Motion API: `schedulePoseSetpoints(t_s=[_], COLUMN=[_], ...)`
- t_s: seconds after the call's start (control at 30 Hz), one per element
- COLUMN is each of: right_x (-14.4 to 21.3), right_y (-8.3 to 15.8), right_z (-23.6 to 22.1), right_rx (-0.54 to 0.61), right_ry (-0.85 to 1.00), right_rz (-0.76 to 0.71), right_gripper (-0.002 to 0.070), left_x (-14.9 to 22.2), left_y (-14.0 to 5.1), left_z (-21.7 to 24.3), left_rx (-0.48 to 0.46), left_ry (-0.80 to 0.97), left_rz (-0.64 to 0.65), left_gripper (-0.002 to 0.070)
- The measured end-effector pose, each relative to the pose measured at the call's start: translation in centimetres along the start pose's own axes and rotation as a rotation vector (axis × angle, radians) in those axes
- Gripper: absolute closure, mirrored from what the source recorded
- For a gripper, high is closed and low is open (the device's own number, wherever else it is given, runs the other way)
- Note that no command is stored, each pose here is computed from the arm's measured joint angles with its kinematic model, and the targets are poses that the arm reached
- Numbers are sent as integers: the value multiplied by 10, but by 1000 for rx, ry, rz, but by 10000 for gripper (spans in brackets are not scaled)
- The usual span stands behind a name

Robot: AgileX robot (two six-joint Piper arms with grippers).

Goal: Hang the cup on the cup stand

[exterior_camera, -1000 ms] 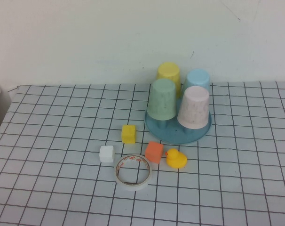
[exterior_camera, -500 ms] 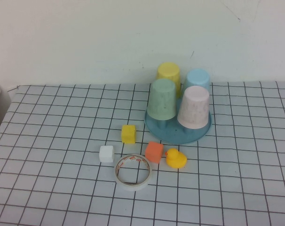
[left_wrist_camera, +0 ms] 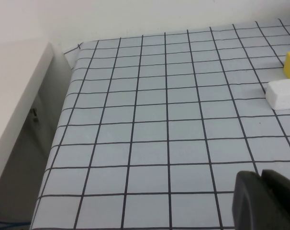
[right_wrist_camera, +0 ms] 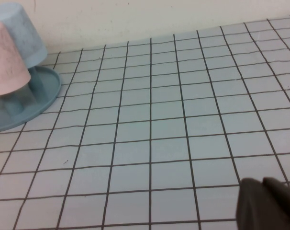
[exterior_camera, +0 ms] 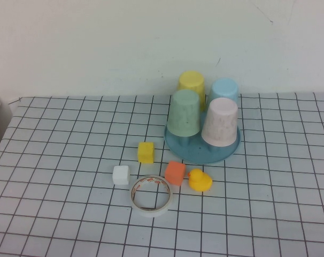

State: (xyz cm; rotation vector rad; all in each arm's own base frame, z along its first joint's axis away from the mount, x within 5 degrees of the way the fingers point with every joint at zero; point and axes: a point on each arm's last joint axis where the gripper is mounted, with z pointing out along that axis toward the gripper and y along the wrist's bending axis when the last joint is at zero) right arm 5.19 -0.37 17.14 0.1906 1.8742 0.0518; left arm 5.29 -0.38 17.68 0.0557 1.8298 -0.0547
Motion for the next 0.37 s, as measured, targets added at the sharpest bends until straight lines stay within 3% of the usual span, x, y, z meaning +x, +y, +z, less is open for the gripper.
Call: schedulePoseSetpoints(t_s=[0.37], right_x=[0], right_y=[0], right_z=[0], right_rx=[0], right_ry=[2], right_rz=[0], right_gripper=[678], left_x=[0], left_y=[0], left_z=[0], left_rx=[0], left_ry=[0], left_rz=[-7], left_gripper=[677])
